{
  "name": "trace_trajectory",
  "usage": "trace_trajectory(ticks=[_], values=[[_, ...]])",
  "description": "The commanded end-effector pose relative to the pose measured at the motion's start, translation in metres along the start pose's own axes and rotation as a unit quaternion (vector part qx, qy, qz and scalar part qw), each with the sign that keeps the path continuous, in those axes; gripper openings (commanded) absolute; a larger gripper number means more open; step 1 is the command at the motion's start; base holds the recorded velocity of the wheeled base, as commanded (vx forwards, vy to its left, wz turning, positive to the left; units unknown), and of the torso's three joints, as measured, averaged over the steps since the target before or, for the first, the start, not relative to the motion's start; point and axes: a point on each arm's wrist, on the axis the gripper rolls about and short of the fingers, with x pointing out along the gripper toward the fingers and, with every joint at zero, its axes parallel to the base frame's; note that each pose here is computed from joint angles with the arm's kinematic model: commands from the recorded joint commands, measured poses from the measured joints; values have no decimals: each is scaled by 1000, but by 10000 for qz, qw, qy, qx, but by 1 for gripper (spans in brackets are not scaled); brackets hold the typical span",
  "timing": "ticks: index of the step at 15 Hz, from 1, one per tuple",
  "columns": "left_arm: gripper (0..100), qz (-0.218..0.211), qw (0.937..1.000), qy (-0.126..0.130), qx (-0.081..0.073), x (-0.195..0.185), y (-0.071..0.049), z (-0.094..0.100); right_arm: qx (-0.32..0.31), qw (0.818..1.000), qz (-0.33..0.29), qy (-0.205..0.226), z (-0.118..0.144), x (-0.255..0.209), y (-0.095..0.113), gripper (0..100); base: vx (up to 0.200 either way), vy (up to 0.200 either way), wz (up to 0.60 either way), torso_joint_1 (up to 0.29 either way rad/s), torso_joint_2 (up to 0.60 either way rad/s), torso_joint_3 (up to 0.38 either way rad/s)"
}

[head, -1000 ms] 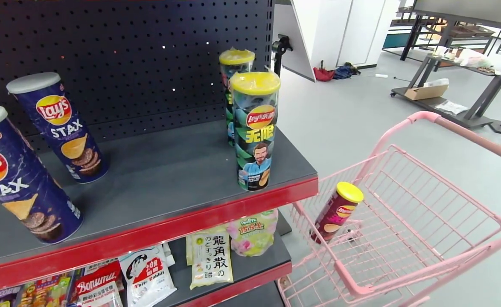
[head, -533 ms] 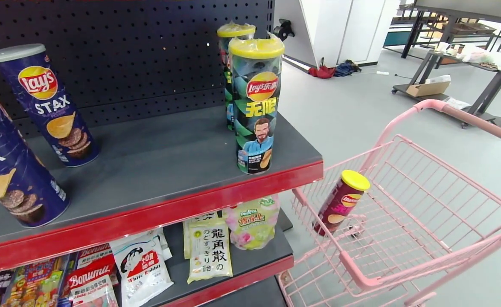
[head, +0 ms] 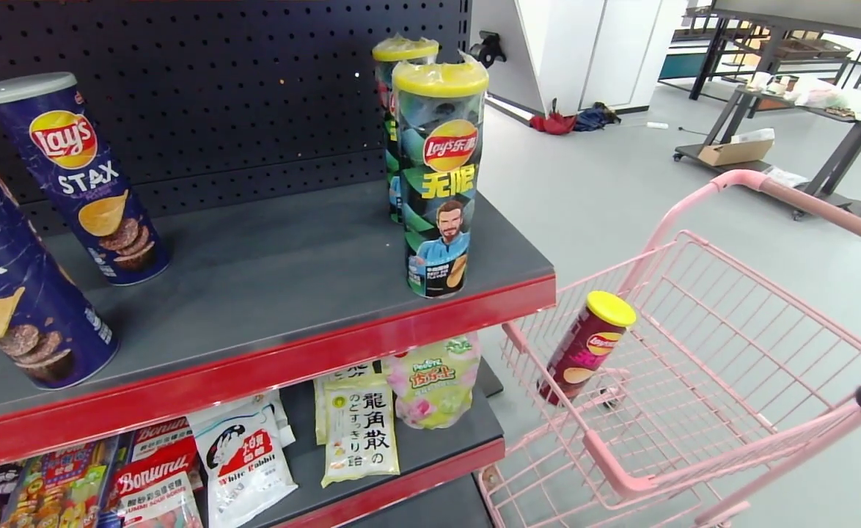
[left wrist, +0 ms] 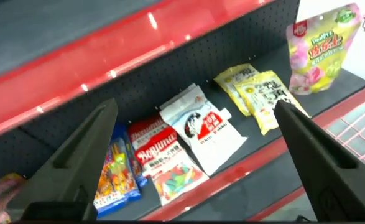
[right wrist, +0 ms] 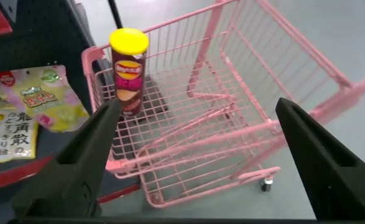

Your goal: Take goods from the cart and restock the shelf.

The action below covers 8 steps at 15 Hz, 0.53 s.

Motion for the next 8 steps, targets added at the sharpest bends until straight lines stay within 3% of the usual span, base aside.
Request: trace_trajectory(ticks=[1,2,3,8], values=[[100,5,9999,44,-164,1,-1,-2,244,9916,714,1052,3,107,21,100,0,0,0,0,0,0],[100,5,9999,44,-164,1,-1,-2,244,9916,714,1052,3,107,21,100,0,0,0,0,0,0],[100,41,9993,66,-352,1,-1,-2,314,9886,959,1117,-9,143,37,100,0,0,0,0,0,0],[100,2,9994,66,-350,1,-1,-2,298,9849,1138,1272,-35,195,57,100,0,0,0,0,0,0]])
